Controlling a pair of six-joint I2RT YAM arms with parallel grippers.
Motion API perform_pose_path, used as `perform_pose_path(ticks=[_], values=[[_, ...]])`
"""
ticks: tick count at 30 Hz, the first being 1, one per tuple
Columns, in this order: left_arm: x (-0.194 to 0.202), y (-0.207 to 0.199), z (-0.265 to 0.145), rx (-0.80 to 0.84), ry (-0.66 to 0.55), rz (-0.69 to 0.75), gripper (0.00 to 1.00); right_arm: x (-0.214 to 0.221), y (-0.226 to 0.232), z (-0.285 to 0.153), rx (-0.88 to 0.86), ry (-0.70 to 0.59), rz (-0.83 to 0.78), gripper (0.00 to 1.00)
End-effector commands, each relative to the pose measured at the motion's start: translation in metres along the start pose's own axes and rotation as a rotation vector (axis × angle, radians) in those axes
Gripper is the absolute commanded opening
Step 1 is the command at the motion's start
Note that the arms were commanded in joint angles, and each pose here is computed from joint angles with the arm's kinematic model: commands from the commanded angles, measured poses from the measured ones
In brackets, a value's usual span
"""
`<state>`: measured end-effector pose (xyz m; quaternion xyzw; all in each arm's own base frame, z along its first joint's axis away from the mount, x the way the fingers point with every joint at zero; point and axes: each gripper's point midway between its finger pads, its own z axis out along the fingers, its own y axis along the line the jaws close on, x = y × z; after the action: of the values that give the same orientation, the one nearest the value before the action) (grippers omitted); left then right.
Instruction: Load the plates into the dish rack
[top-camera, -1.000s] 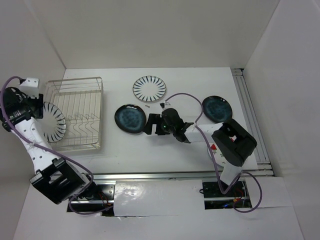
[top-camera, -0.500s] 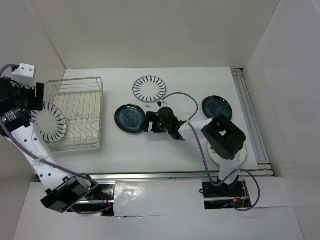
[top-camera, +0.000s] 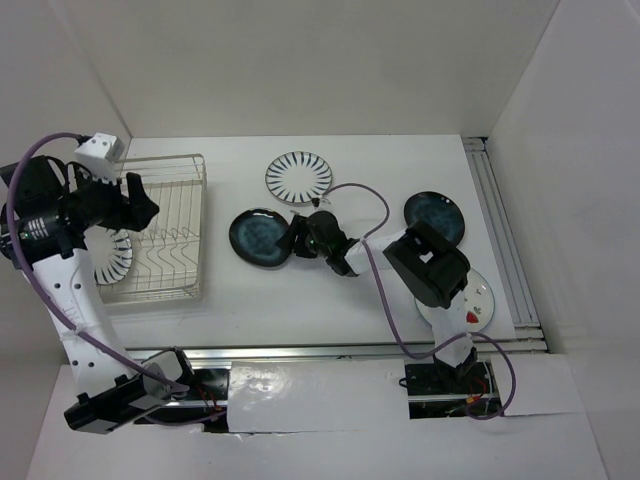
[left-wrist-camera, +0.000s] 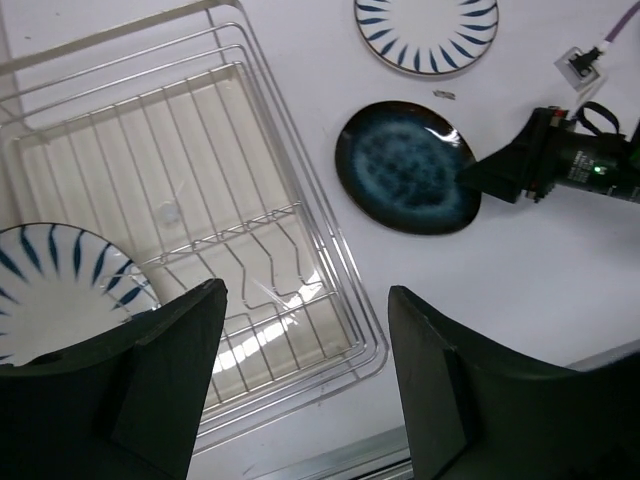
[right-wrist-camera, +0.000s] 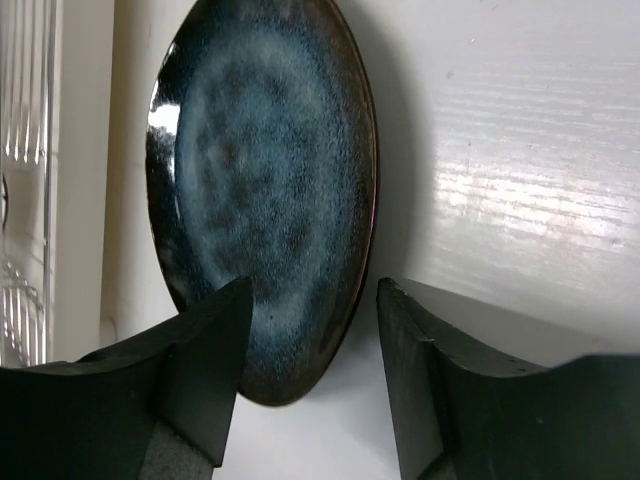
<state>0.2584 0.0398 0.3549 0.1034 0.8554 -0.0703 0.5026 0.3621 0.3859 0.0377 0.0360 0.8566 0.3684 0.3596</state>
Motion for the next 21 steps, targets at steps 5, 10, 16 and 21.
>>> perform_pose_path(ticks=[5,10,16,21], values=[[0.002,-0.024,0.004,0.047,-0.005,-0.029,0.78,0.015,-0.036,0.016,0.135,-0.019,0.070,0.50],[0.003,-0.031,0.002,0.052,-0.022,-0.010,0.74,0.017,-0.047,0.019,0.170,-0.016,0.096,0.26],[0.001,-0.041,0.012,0.145,-0.016,-0.068,0.74,0.014,-0.052,0.021,0.160,-0.002,0.109,0.00],[0.001,-0.052,0.021,0.256,-0.010,-0.113,0.71,-0.005,-0.033,0.000,0.005,-0.024,0.187,0.00]])
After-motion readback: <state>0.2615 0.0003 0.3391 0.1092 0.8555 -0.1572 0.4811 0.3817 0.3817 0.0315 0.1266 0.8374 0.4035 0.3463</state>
